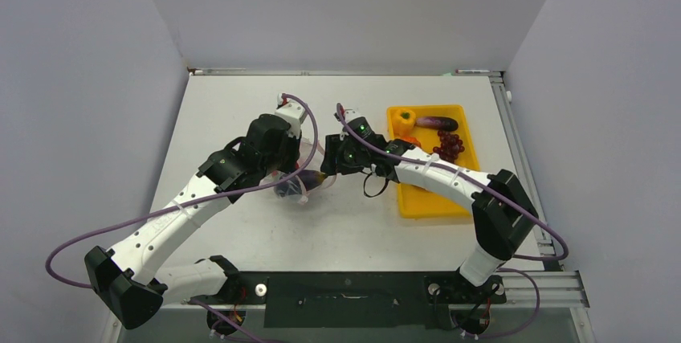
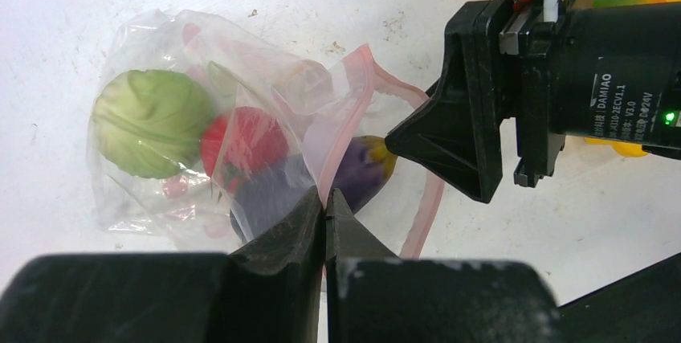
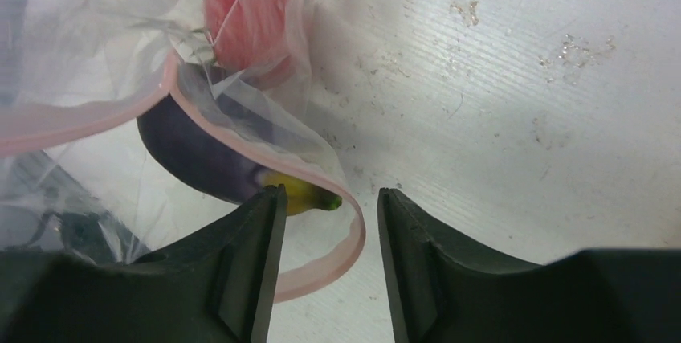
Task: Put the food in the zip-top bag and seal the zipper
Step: Adjust the zipper food storage bag at the center of the board.
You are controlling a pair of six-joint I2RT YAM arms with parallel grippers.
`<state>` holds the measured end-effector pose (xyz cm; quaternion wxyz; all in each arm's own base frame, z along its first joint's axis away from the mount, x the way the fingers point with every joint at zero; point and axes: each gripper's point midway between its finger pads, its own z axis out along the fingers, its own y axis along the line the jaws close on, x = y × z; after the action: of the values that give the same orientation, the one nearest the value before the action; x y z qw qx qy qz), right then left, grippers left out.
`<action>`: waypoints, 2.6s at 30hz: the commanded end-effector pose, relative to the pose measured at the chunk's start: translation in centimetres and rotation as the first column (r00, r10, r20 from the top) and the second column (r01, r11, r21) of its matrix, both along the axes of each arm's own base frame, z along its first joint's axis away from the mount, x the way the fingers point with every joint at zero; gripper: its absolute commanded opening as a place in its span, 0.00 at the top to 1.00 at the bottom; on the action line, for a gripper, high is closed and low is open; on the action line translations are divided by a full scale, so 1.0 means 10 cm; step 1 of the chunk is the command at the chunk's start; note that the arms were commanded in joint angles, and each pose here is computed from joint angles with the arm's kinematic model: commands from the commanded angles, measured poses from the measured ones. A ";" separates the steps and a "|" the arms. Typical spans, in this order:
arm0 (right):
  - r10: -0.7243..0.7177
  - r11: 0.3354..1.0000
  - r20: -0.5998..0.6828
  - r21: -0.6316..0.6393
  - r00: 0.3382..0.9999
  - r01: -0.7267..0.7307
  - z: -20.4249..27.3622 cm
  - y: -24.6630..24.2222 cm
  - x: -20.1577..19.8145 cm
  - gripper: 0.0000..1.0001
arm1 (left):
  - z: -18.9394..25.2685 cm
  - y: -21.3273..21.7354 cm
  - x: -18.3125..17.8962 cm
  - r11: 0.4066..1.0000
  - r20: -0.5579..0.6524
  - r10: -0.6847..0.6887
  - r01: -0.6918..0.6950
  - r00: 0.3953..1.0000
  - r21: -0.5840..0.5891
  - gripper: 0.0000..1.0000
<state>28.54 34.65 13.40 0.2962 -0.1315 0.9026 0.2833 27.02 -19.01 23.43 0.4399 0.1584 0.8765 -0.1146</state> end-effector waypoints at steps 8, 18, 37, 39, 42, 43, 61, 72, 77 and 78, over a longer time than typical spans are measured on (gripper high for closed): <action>0.038 0.989 0.045 0.139 0.998 -0.044 0.32 0.23 0.13 0.95 | 0.18 -0.05 0.04 0.998 0.056 0.000 0.003 0.998 -0.058 1.00; 0.006 0.987 0.180 0.158 0.984 -0.035 0.99 0.16 0.24 0.95 | 0.43 0.04 -0.03 0.995 0.100 0.028 -0.018 0.995 -0.101 1.00; -0.067 0.993 0.406 0.119 0.911 0.020 2.11 -0.19 0.42 0.95 | 1.15 0.18 -0.26 0.962 0.207 0.067 -0.008 0.976 -0.274 1.00; -0.063 0.994 0.426 0.104 0.903 0.021 2.24 -0.23 0.42 0.95 | 1.27 0.17 -0.30 0.953 0.220 0.059 0.010 0.974 -0.303 1.00; -0.066 0.995 0.462 0.093 0.884 0.026 2.48 -0.28 0.44 0.95 | 1.44 0.15 -0.35 0.941 0.237 0.048 0.036 0.970 -0.338 1.00; -0.066 0.996 0.470 0.086 0.880 0.028 2.53 -0.29 0.45 0.95 | 1.48 0.14 -0.37 0.937 0.238 0.046 0.041 0.970 -0.347 1.00; -0.056 0.995 0.275 -0.067 0.960 0.078 1.03 -0.47 0.37 0.95 | -0.04 -0.24 -0.16 0.912 -0.066 0.092 -0.111 0.994 -0.394 1.00; -0.118 0.993 0.456 0.073 0.882 0.095 2.25 -0.46 0.40 0.95 | 1.11 -0.01 -0.20 0.895 0.164 0.119 -0.034 0.979 -0.445 1.00; -0.125 0.991 0.468 0.090 0.875 0.094 2.35 -0.44 0.39 0.95 | 1.13 0.07 -0.23 0.891 0.175 0.146 -0.052 0.974 -0.451 1.00; -0.116 0.993 0.454 0.079 0.884 0.090 2.24 -0.41 0.40 0.95 | 1.03 0.07 -0.21 0.895 0.160 0.150 -0.065 0.976 -0.442 1.00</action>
<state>32.23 30.81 34.40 0.4959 -0.1486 0.8168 0.2546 24.30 -18.82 34.21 0.5432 0.0268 0.7903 -0.2823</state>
